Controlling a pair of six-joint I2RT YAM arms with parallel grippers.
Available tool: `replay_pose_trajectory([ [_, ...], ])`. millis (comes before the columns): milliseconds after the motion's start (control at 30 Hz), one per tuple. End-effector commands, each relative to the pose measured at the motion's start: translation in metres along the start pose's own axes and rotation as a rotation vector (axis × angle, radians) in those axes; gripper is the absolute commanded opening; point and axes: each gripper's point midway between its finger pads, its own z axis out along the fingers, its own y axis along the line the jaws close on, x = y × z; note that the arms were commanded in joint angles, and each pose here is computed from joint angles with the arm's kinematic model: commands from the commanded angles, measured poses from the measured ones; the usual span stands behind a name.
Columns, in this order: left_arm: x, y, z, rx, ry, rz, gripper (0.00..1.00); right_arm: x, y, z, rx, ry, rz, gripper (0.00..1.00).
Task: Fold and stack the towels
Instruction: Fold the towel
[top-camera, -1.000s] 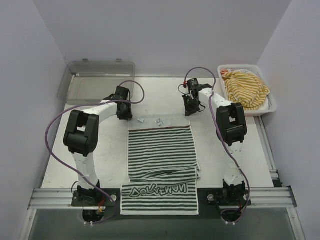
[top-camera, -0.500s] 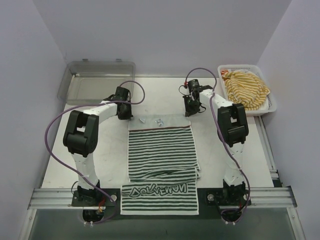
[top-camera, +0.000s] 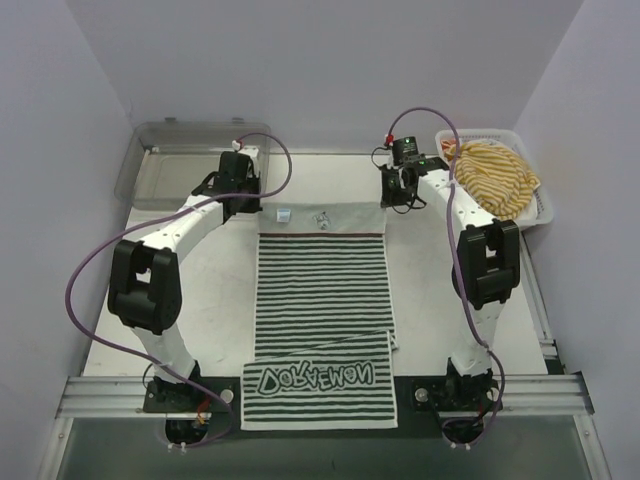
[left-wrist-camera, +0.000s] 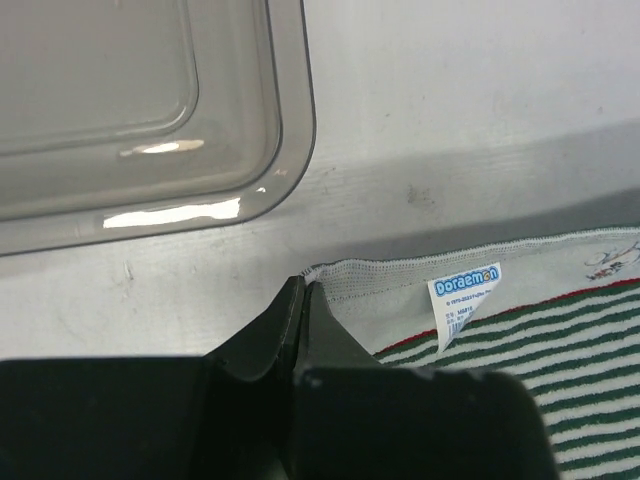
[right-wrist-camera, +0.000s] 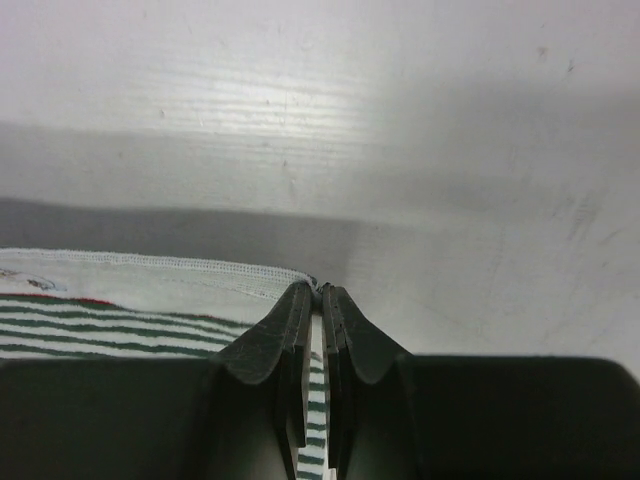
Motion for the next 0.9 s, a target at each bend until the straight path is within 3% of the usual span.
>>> replay_pose_trajectory([
  [0,-0.052,-0.006,-0.014,0.026,-0.151,0.038,0.00,-0.043,-0.015,-0.029,0.048,-0.140,0.034,0.00],
  [667,-0.205,-0.029,0.004,0.049,-0.398,-0.034,0.00,-0.191,-0.059,-0.062,0.100,-0.524,0.131,0.00],
  [867,-0.220,-0.032,0.006,0.062,-0.415,-0.036,0.00,-0.207,-0.064,-0.074,0.111,-0.582,0.133,0.00],
])
